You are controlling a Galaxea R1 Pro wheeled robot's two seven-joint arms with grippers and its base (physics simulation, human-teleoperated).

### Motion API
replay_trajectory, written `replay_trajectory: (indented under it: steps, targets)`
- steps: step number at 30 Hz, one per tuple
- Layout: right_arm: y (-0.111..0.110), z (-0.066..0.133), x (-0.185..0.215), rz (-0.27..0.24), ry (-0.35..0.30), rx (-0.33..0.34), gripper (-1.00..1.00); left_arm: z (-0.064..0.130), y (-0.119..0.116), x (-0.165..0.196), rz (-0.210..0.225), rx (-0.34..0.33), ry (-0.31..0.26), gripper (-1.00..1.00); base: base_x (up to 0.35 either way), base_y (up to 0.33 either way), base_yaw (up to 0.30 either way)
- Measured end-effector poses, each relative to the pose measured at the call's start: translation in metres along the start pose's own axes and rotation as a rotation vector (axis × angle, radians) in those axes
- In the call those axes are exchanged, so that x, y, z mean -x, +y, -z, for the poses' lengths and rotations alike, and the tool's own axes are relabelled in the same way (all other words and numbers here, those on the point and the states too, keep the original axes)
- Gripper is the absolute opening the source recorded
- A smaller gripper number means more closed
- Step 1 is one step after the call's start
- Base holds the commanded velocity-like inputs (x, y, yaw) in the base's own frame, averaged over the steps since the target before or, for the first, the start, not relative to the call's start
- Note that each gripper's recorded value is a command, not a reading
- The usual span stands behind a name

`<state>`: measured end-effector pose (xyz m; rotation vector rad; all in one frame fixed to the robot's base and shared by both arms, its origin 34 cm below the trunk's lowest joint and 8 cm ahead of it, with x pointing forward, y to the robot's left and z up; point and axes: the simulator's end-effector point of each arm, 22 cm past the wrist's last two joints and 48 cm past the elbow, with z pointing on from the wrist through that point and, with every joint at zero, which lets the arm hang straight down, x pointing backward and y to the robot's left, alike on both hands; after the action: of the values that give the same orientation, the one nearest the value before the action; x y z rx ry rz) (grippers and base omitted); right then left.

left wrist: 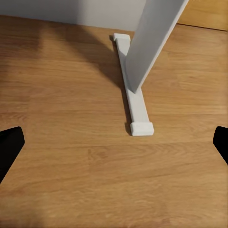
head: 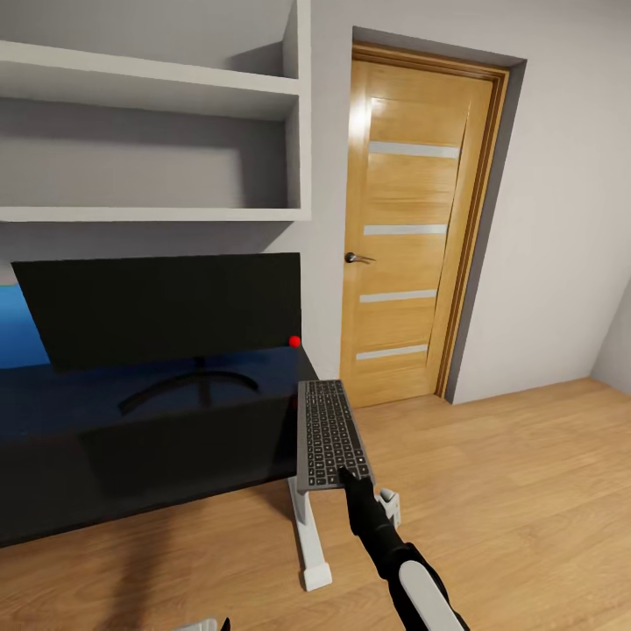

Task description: In the bedroom, organize the workspace by keeping the computer under the desk, ensuring the monitor is on the desk, placing the keyboard on the desk next to the monitor, placing the mouse on the desk next to the keyboard, moving the folder from the swivel chair onto the desk next to the mouse, stacking the notebook on top of the folder with the pen on top of the notebook, and positioning the swivel chair next to the desk.

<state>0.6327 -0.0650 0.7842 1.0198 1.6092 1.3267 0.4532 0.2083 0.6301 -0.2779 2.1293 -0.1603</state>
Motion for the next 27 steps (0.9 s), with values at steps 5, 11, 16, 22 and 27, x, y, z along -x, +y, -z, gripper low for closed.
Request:
replay_trajectory:
  steps: [5, 11, 16, 22, 27]
  targets:
    - [0.0, 0.0, 0.0, 0.001, 0.0, 0.0, -1.0, 0.0, -0.001, 0.0, 0.001, -0.001, 0.0, 1.0, 0.0, 0.0, 0.0]
    - [0.0, 0.0, 0.0, 0.001, 0.001, 0.0, -1.0, 0.0, -0.001, 0.0, 0.001, 0.0, 0.0, 1.0, 0.0, 0.0, 0.0]
    - [0.0, 0.0, 0.0, -0.001, -0.001, 0.001, -1.0, 0.0, 0.0, 0.0, 0.001, 0.0, 0.0, 1.0, 0.0, 0.0, 0.0]
    - [-0.016, 0.0, -0.005, -0.004, 0.006, -0.036, 1.0, 0.0, 0.0, 0.0, 0.001, 0.0, 0.001, 1.0, 0.0, 0.0, 0.0]
    - [-0.015, 0.0, -0.005, -0.005, 0.006, -0.035, 1.0, 0.0, 0.0, 0.0, 0.0, 0.0, 0.001, 1.0, 0.0, 0.0, 0.0]
